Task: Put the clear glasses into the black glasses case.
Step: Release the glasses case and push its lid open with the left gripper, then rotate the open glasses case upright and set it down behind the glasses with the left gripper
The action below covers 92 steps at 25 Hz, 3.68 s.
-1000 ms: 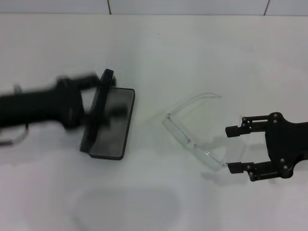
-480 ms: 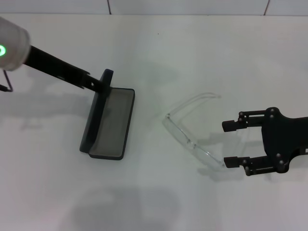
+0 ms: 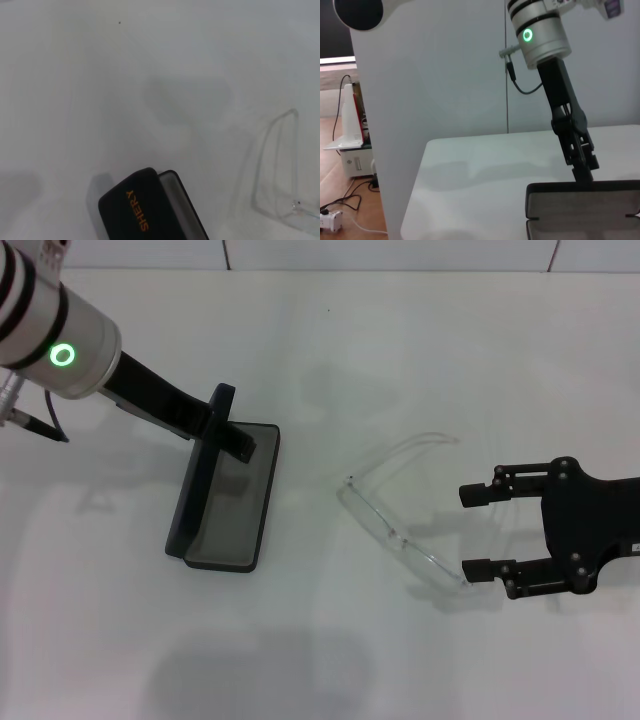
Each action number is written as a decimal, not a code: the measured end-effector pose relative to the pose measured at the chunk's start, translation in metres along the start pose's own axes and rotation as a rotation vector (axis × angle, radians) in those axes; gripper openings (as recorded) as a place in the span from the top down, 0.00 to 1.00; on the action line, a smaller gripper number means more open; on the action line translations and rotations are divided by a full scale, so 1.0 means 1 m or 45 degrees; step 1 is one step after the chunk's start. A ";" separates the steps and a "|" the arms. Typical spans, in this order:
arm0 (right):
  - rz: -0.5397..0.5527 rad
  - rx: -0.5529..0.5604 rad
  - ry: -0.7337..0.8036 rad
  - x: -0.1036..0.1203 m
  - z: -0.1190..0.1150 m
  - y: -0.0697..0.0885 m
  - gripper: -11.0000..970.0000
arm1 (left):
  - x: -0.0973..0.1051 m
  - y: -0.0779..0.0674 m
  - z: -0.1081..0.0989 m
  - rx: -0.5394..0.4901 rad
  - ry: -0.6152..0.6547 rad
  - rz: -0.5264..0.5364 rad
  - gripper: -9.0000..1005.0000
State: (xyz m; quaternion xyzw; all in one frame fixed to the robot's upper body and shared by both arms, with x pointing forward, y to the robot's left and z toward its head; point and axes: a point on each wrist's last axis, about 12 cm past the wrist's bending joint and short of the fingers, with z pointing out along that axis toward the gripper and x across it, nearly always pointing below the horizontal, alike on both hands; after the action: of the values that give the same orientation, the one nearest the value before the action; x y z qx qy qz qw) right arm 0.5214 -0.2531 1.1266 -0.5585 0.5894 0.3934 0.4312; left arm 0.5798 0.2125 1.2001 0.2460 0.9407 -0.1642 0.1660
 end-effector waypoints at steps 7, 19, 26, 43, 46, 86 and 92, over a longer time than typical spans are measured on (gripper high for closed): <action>-0.009 -0.001 -0.008 0.000 0.000 0.001 0.27 | 0.002 0.009 0.012 -0.019 0.016 -0.054 0.19; 0.006 -0.007 -0.015 0.002 0.002 0.002 0.27 | 0.007 0.020 0.026 -0.064 0.058 -0.087 0.24; 0.017 -0.038 -0.018 0.002 0.007 0.004 0.27 | 0.008 0.021 0.028 -0.068 0.051 -0.101 0.27; 0.023 -0.034 -0.034 0.002 0.006 0.005 0.27 | 0.005 0.016 0.029 -0.084 0.063 -0.038 0.57; 0.019 -0.028 -0.033 0.002 0.006 0.004 0.27 | 0.003 0.015 0.026 -0.090 0.051 -0.017 0.61; 0.133 -0.002 -0.276 0.020 0.013 0.020 0.28 | -0.052 -0.023 0.055 -0.261 -0.292 1.494 0.78; 0.132 -0.008 -0.286 0.020 0.014 0.020 0.28 | -0.057 -0.024 0.064 -0.309 -0.278 1.504 0.78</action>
State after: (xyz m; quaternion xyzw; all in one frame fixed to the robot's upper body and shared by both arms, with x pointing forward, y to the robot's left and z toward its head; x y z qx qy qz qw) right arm 0.5023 -0.2446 1.1030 -0.4811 0.5641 0.4771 0.4720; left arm 0.6289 0.1446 1.1710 0.6870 0.6349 0.0398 0.3512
